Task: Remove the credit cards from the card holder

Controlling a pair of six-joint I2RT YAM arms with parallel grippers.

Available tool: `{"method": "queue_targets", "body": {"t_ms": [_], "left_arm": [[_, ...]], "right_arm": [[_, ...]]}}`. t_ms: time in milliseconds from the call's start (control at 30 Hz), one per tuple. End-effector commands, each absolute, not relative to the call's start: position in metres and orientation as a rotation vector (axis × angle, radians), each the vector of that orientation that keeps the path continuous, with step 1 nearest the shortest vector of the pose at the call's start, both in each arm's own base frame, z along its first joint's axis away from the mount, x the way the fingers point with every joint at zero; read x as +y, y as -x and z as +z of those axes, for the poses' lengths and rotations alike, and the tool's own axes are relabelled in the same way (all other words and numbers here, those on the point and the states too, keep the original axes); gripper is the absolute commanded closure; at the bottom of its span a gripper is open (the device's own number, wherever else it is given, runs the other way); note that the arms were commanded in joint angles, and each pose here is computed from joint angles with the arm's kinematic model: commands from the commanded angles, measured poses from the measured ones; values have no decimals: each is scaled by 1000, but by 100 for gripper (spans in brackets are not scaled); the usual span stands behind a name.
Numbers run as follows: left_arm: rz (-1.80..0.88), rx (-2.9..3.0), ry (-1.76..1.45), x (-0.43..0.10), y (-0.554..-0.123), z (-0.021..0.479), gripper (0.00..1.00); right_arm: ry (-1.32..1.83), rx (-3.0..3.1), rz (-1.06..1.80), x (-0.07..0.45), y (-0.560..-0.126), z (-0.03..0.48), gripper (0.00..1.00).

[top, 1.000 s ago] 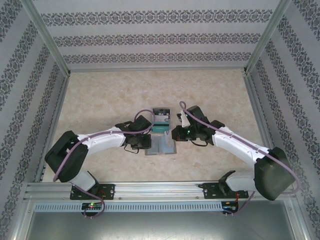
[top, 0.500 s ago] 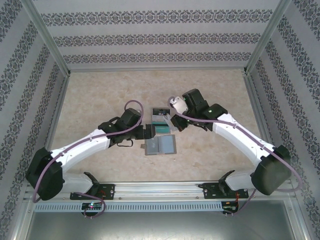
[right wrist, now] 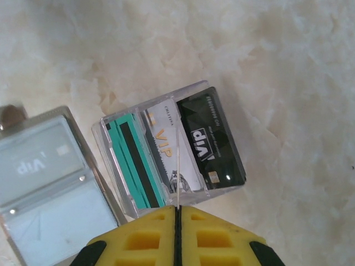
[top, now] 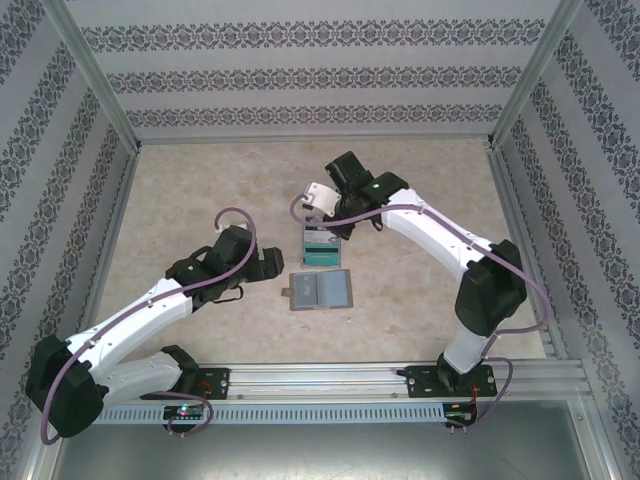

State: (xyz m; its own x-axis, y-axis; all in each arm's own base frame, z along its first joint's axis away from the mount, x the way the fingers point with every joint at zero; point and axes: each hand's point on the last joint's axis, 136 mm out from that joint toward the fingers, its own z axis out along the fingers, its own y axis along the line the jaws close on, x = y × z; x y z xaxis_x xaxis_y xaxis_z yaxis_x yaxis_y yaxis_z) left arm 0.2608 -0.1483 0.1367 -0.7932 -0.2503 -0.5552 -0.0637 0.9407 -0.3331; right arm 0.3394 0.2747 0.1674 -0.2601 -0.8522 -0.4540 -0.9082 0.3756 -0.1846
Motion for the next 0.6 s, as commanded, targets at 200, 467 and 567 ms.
{"method": "queue_targets", "body": {"t_ms": [200,467,567], "left_arm": [[-332,2478,306,-129,-254,131,0],[-333,2475,317,-126,-252,130,0],[-336,2477,321,-126,-251,129,0]], "right_arm": [[1655,2127,43,285,-352,145,100],[1665,2146,59,285,-353,131,100],[1672,2153,71,286,-353,125,100]]}}
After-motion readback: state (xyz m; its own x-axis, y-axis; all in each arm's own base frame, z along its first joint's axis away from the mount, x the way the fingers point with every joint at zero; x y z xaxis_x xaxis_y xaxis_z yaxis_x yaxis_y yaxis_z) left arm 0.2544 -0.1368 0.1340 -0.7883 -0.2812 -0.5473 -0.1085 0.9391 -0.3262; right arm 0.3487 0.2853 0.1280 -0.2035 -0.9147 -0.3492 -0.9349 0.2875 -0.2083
